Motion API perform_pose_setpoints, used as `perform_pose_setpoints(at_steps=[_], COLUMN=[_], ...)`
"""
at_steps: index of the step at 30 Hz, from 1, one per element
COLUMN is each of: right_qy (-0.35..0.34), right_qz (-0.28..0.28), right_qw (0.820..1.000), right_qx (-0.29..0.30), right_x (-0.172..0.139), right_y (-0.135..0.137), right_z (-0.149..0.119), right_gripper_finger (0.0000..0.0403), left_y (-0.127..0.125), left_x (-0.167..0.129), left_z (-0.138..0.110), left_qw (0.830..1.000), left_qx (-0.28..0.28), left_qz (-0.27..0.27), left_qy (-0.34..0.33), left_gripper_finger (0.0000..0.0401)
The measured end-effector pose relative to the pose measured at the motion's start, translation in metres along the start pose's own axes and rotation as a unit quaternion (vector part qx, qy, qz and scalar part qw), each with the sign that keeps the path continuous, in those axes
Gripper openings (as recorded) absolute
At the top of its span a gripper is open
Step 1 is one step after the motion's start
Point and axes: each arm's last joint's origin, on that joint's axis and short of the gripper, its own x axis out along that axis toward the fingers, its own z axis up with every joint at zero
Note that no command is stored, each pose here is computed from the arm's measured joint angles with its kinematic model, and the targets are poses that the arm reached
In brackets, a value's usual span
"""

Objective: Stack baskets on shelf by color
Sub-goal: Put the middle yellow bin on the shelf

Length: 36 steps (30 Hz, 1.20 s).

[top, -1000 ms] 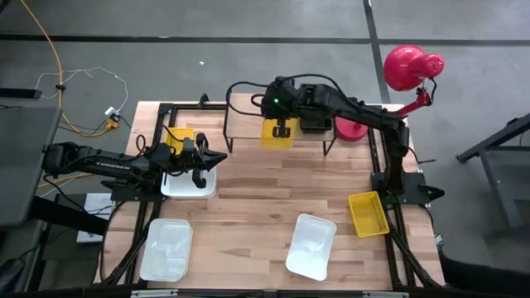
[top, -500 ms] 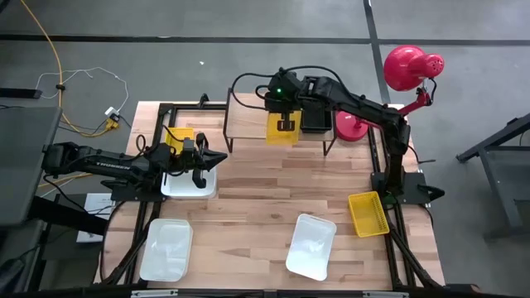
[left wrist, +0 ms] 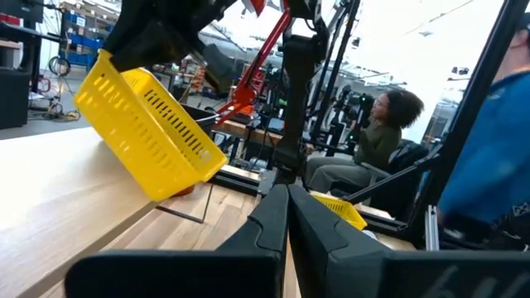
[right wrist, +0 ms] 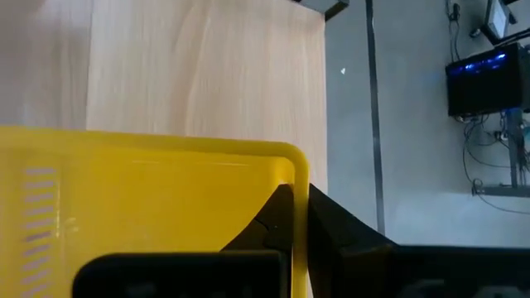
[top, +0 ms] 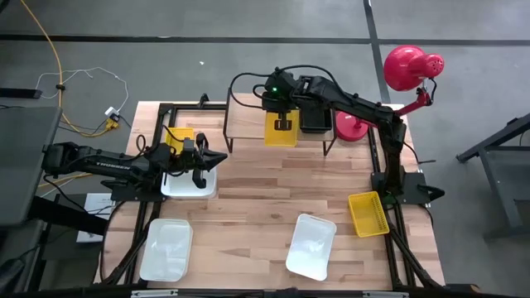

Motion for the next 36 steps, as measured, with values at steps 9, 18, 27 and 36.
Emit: perform_pose_setpoints(at_steps=[9,18,27,36], right_qy=[0.027,0.037,0.043,0.073], right_qz=[0.003,0.002,0.003,-0.06], right_qw=[1.0,0.999,0.999,0.995], right_qx=[0.005,0.013,0.016,0.014], right_x=[0.026,0.035,0.038,0.039], right_y=[-0.003,-0.009,-0.011,-0.014], right_z=[-0.004,-0.009,-0.013,-0.013], right_gripper_finger=[0.0001,0.0001,0.0025,0.0132], left_y=[0.0,0.0,0.0,0.0], left_x=[0.0,0.0,0.0,0.0], left_z=[0.0,0.0,0.0,0.0], left_qw=[1.0,1.0,1.0,1.0], left_qx=[0.0,0.0,0.0,0.0], left_qz=[0.0,0.0,0.0,0.0], left_qy=[0.001,0.001,0.001,0.001], left_gripper_finger=[0.0,0.0,0.0,0.0])
